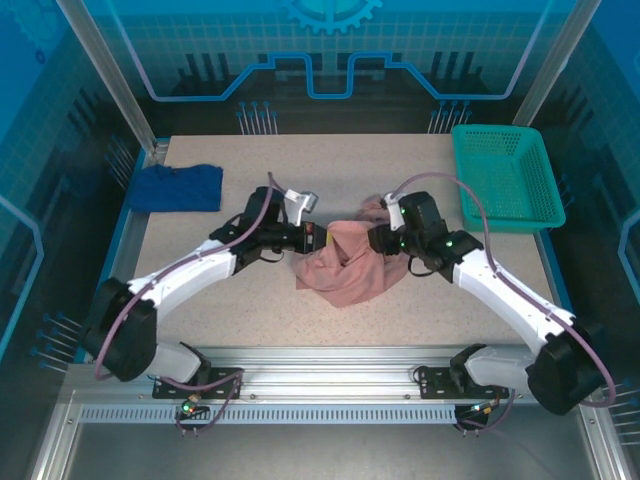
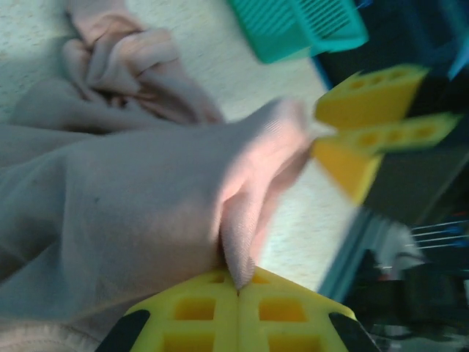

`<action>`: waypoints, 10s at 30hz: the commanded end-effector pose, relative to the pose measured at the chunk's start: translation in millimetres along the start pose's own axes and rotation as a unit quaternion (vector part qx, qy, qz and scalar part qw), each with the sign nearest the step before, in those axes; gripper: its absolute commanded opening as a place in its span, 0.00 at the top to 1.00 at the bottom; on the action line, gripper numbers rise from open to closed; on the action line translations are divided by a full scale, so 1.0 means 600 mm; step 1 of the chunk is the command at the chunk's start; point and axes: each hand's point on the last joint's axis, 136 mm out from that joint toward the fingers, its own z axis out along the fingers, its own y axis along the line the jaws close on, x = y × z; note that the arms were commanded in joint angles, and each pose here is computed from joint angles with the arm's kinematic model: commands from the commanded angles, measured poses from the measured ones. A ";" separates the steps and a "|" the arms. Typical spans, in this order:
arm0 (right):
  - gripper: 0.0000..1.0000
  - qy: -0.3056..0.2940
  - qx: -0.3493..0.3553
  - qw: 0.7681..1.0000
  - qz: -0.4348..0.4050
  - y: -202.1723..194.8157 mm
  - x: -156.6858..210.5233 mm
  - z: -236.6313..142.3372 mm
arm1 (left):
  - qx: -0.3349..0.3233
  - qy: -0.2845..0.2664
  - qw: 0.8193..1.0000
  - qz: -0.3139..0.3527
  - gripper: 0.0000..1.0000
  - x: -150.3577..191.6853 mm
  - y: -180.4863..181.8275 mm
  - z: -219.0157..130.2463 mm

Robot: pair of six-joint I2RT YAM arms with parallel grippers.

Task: Fold the inside-out t-shirt
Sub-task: Adjust the T-shirt at the center of the table.

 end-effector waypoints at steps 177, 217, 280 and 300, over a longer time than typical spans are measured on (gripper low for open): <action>1.00 -0.138 -0.193 0.968 0.078 0.035 -0.069 -0.121 | 0.040 -0.011 0.992 0.121 1.00 -0.035 -0.090 0.078; 1.00 -0.062 -0.092 0.994 -0.009 0.023 -0.069 -0.073 | 0.016 -0.022 0.999 -0.021 0.92 0.023 -0.005 -0.076; 1.00 -0.072 -0.164 0.983 0.037 0.038 -0.066 -0.091 | -0.027 0.011 0.998 0.057 0.42 -0.005 -0.036 0.099; 1.00 -0.094 -0.148 0.984 0.030 0.030 -0.087 -0.116 | -0.157 0.059 0.982 0.087 0.71 0.037 0.041 0.106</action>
